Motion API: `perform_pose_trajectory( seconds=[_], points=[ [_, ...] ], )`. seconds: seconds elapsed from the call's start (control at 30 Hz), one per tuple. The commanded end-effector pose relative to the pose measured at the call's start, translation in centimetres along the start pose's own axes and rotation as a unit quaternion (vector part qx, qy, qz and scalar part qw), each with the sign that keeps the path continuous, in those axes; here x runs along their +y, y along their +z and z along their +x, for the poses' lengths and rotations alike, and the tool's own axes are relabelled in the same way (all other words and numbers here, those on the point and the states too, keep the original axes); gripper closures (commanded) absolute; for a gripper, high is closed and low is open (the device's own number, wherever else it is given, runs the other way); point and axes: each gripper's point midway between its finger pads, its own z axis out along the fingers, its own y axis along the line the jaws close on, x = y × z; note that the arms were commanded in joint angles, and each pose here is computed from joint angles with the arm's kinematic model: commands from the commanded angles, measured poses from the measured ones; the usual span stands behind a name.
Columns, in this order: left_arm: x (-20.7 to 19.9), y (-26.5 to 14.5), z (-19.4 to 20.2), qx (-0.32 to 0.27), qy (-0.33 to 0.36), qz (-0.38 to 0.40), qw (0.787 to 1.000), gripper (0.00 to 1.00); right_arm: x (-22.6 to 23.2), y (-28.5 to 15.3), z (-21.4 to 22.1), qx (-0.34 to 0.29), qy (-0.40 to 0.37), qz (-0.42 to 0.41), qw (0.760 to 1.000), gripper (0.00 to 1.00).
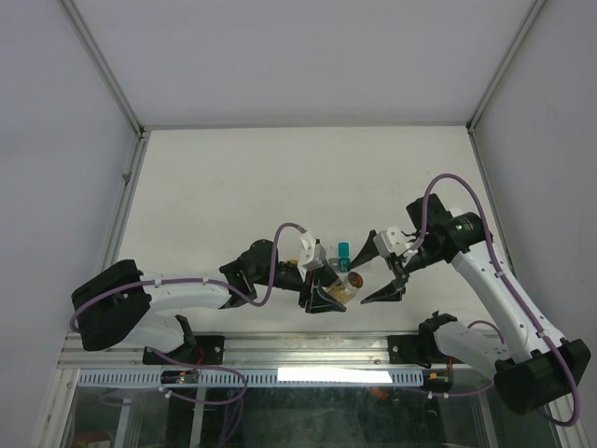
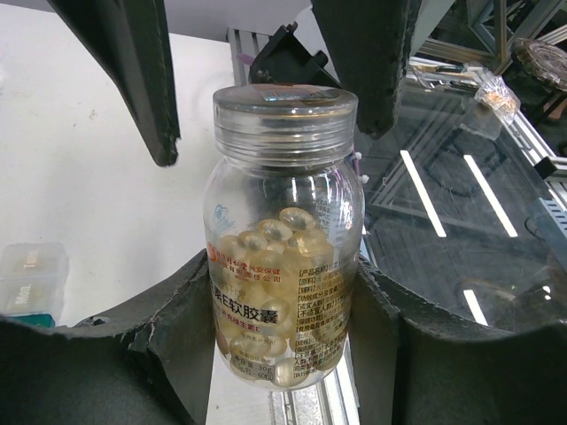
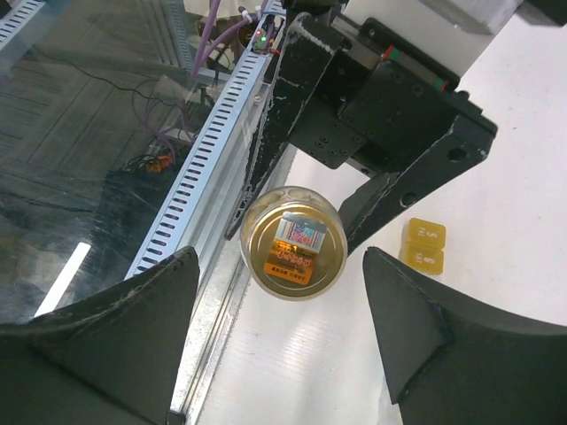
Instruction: Sort the pills into containers
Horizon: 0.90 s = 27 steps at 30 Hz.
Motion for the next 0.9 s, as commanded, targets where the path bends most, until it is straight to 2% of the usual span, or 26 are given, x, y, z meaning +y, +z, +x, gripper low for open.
perform_pose_trajectory(
  seconds=[0.0,0.13,0.33,0.63,0.87],
  points=[
    [-0.6,0.7,-2.8,-0.028,0.023,0.024,0.999,1.00,-0.1,0.4,-0.8,-0.021,-0.002,-0.001,1.000,0.25],
    [-0.4,0.6,-2.9,-0.030,0.024,0.017,0.999,1.00,0.0,0.5,-0.9,-0.020,0.006,-0.003,1.000,0.33],
    [-0.1,0.6,-3.0,-0.031,0.023,0.008,0.999,1.00,-0.2,0.5,-0.8,-0.019,0.020,0.000,1.000,0.38],
    [0.3,0.6,-2.9,-0.030,0.021,-0.002,0.999,1.00,-0.6,0.5,-1.1,-0.020,0.032,0.010,0.999,0.39],
    [0.4,0.6,-3.1,-0.034,0.022,-0.005,0.999,1.00,-0.8,0.5,-0.8,-0.015,0.043,0.015,0.999,0.49]
  ],
)
